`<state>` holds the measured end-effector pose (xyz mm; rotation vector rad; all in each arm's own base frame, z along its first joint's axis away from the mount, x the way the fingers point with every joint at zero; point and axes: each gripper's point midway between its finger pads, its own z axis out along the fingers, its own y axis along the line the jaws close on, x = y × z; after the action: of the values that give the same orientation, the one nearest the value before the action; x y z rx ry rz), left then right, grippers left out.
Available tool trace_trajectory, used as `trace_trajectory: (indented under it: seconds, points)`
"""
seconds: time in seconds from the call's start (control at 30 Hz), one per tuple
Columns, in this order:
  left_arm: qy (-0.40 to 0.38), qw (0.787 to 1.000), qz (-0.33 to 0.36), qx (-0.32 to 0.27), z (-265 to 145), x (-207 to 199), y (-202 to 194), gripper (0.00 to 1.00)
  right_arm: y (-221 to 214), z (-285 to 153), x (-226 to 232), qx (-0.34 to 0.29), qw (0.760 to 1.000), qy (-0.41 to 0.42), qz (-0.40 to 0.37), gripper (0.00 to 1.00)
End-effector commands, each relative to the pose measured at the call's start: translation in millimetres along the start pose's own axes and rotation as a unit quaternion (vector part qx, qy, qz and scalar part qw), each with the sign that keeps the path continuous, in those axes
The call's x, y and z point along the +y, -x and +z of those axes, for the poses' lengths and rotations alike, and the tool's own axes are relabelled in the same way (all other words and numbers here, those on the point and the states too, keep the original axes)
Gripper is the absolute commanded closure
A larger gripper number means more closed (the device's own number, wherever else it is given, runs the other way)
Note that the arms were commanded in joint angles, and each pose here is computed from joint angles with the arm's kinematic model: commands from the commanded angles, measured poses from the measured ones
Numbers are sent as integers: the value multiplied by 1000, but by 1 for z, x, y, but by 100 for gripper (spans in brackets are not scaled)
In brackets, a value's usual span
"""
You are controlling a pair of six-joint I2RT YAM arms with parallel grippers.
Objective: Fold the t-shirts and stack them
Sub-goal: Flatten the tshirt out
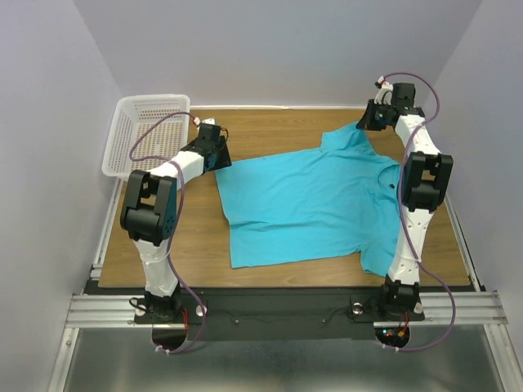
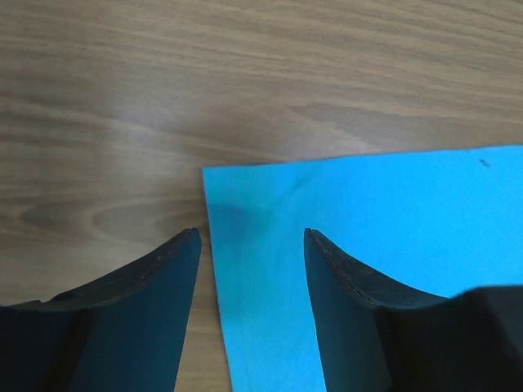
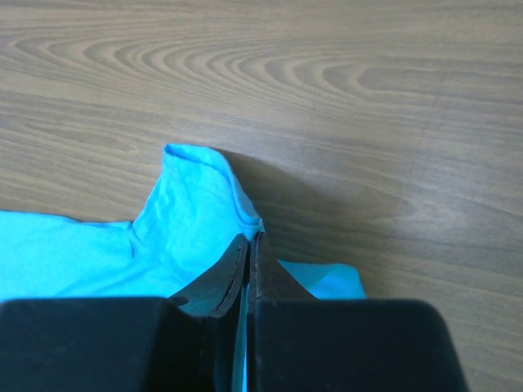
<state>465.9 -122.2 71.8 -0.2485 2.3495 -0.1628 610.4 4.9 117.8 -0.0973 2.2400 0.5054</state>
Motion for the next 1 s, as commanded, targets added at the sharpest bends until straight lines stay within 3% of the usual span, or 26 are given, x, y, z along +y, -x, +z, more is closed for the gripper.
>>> trace_trajectory:
  seconds: [0.0, 0.2, 0.57, 0.8, 0.97]
  points:
    - [14, 1000, 5, -4, 14, 2, 22, 40, 23, -17, 11, -31, 999, 13, -11, 99]
    - [19, 1000, 11, 21, 34, 0, 23, 44, 20, -19, 9, -28, 999, 10, -14, 99]
    - [64, 997, 21, 26, 30, 19, 21, 43, 19, -16, 8, -28, 1000, 11, -9, 99]
    - [40, 997, 28, 59, 46, 12, 1, 44, 19, -19, 9, -28, 1000, 12, -6, 99]
    - [25, 996, 28, 75, 51, 9, -10, 58, 18, -23, 6, -28, 1000, 8, -6, 99]
